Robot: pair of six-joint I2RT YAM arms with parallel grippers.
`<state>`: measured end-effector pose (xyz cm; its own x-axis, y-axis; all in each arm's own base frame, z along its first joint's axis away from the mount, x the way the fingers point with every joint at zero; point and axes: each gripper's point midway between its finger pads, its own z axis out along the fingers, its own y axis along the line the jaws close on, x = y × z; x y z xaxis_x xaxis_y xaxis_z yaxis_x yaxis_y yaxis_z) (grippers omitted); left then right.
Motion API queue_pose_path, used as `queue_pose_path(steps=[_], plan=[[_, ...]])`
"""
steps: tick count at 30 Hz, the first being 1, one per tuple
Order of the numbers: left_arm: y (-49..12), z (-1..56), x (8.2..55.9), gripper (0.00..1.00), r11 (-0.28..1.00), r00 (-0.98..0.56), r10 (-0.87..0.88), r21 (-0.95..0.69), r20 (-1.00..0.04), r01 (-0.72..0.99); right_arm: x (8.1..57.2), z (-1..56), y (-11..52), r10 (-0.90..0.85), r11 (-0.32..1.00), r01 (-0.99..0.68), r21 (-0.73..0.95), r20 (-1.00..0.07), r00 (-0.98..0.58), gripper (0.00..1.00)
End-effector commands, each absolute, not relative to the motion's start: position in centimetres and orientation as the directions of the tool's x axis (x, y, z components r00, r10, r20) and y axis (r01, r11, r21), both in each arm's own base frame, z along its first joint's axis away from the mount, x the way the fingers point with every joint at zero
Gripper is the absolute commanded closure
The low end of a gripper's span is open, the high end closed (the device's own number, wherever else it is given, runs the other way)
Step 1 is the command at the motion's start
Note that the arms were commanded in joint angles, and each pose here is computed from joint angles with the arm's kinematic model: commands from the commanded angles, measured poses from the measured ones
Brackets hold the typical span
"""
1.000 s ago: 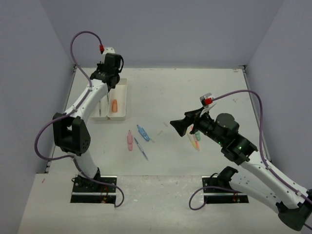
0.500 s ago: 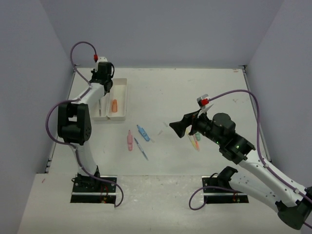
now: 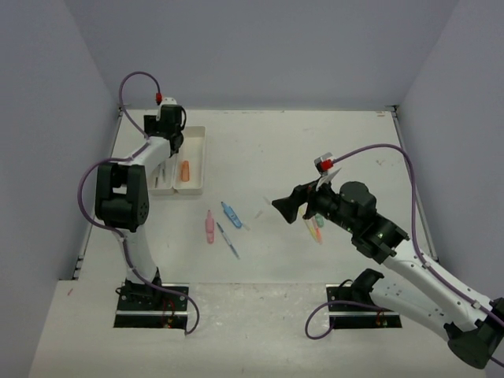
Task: Sort the stationery into containers
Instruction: Place the pen in the storage box, then pick up the pen from the center of the board.
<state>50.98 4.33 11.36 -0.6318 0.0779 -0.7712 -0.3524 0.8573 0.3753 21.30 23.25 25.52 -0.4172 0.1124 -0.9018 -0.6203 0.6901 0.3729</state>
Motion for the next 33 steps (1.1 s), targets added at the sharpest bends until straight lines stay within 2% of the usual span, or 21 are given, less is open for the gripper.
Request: queue_pose_path(steps=[1, 2, 4, 5, 6, 10, 13, 16, 20, 25, 33], plan=[[4.1, 18.3, 52.0, 0.27, 0.87, -0.515, 0.031, 0.277, -0.857, -0.408, 22.1, 25.5, 23.3, 0.104, 0.708, -0.614, 0.35, -0.911, -0.4, 0.01], [3.8, 19.2, 51.6, 0.26, 0.874, -0.512, 0.008, 0.255, -0.859, -0.414, 22.4, 25.3, 23.2, 0.099, 0.721, -0.601, 0.347, -0.909, -0.406, 0.01], [2.9, 22.7, 50.7, 0.11, 0.889, -0.474, -0.054, 0.174, -0.879, -0.424, 23.3, 24.4, 22.9, 0.074, 0.763, -0.557, 0.329, -0.9, -0.43, 0.04], [2.0, 24.7, 49.7, 0.06, 0.905, -0.454, -0.098, 0.111, -0.886, -0.412, 23.8, 23.4, 22.6, 0.045, 0.793, -0.524, 0.312, -0.887, -0.46, 0.07], [0.9, 27.8, 48.7, 0.0, 0.922, -0.404, -0.142, 0.027, -0.904, -0.386, 23.9, 22.2, 22.2, 0.009, 0.819, -0.493, 0.295, -0.865, -0.502, 0.15], [-2.1, 31.5, 41.4, 0.0, 0.92, -0.352, -0.349, -0.246, -0.868, -0.306, 24.6, 18.6, 22.7, -0.088, 0.885, -0.4, 0.24, -0.757, -0.648, 0.35], [-2.5, 31.8, 36.5, 0.0, 0.901, -0.318, -0.415, -0.336, -0.852, -0.276, 22.9, 15.6, 25.2, -0.178, 0.89, -0.414, 0.19, -0.693, -0.699, 0.42], [-1.6, 30.3, 31.9, 0.0, 0.905, -0.289, -0.403, -0.33, -0.868, -0.271, 21.2, 14.8, 28.7, -0.223, 0.851, -0.478, 0.216, -0.676, -0.702, 0.45], [-0.3, 28.3, 28.1, 0.0, 0.9, -0.255, -0.396, -0.319, -0.882, -0.298, 19.6, 12.8, 33.1, -0.281, 0.823, -0.523, 0.222, -0.64, -0.715, 0.5], [0.4, 27.0, 26.3, 0.0, 0.901, -0.22, -0.384, -0.311, -0.897, -0.301, 18.9, 9.7, 38.2, -0.362, 0.822, -0.541, 0.179, -0.568, -0.739, 0.51], [-0.4, 23.1, 26.2, 0.0, 0.926, -0.304, -0.346, -0.271, -0.888, -0.262, 18.8, 5.7, 40.8, -0.441, 0.829, -0.55, 0.101, -0.487, -0.754, 0.56]])
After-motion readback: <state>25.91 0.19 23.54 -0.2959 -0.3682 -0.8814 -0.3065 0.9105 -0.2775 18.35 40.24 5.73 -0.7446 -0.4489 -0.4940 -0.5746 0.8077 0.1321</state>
